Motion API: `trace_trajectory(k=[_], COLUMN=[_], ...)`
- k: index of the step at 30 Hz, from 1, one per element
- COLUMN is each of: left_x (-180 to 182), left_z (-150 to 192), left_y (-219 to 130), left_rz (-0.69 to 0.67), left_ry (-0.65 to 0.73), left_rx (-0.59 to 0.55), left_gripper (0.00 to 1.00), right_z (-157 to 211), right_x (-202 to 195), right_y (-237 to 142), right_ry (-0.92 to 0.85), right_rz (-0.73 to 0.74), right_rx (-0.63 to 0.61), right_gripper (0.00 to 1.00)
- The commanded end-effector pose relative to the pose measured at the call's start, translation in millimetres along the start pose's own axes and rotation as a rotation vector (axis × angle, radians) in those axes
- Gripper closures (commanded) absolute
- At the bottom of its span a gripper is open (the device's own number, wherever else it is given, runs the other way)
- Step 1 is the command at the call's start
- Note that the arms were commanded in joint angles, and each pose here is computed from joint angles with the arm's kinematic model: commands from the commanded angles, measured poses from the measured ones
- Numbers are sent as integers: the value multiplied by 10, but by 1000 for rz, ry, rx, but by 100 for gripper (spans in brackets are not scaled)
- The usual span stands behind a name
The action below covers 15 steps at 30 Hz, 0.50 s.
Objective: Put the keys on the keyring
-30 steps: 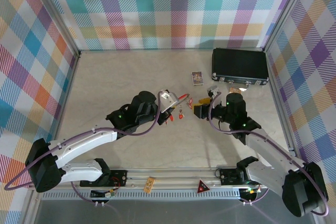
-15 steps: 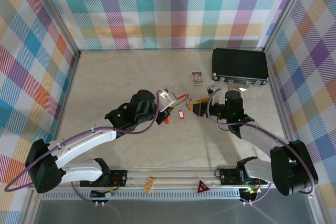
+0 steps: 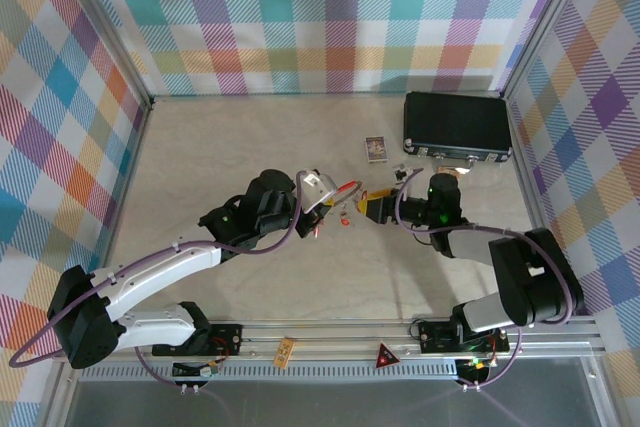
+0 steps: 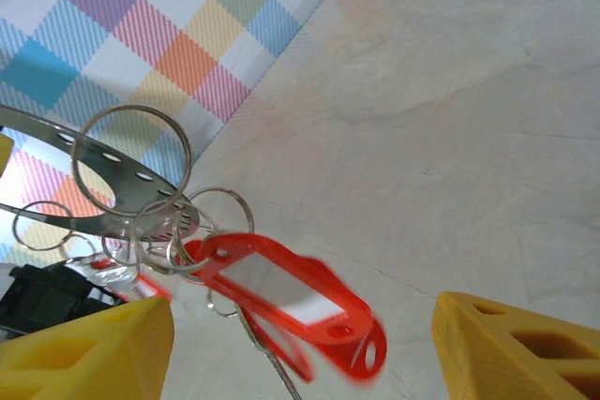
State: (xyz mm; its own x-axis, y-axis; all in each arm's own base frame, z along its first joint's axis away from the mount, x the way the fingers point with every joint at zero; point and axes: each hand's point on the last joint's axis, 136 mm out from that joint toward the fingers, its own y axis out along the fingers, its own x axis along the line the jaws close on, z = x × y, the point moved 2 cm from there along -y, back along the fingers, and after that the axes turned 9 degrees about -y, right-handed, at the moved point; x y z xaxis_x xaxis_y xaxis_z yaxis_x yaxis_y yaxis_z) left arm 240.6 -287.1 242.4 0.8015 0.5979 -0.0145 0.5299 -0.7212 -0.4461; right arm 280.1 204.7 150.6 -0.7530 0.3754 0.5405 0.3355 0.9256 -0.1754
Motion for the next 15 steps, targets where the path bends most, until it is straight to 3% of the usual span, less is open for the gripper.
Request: trace_trajectory(k=[1,15], left_x=[7,23], left_z=[-258,-248], left_y=[-116,-98], left_rz=[10,10], left_ry=[-6,-11], left_rx=[-71,-64], left_gripper=[100,100], right_z=[-239,-248], right_x=[123,112], right_y=[38,146], right_ry=[-71,-48], right_rz=[-102,-233], right_rx=[-45,-62], right_gripper=[27,22])
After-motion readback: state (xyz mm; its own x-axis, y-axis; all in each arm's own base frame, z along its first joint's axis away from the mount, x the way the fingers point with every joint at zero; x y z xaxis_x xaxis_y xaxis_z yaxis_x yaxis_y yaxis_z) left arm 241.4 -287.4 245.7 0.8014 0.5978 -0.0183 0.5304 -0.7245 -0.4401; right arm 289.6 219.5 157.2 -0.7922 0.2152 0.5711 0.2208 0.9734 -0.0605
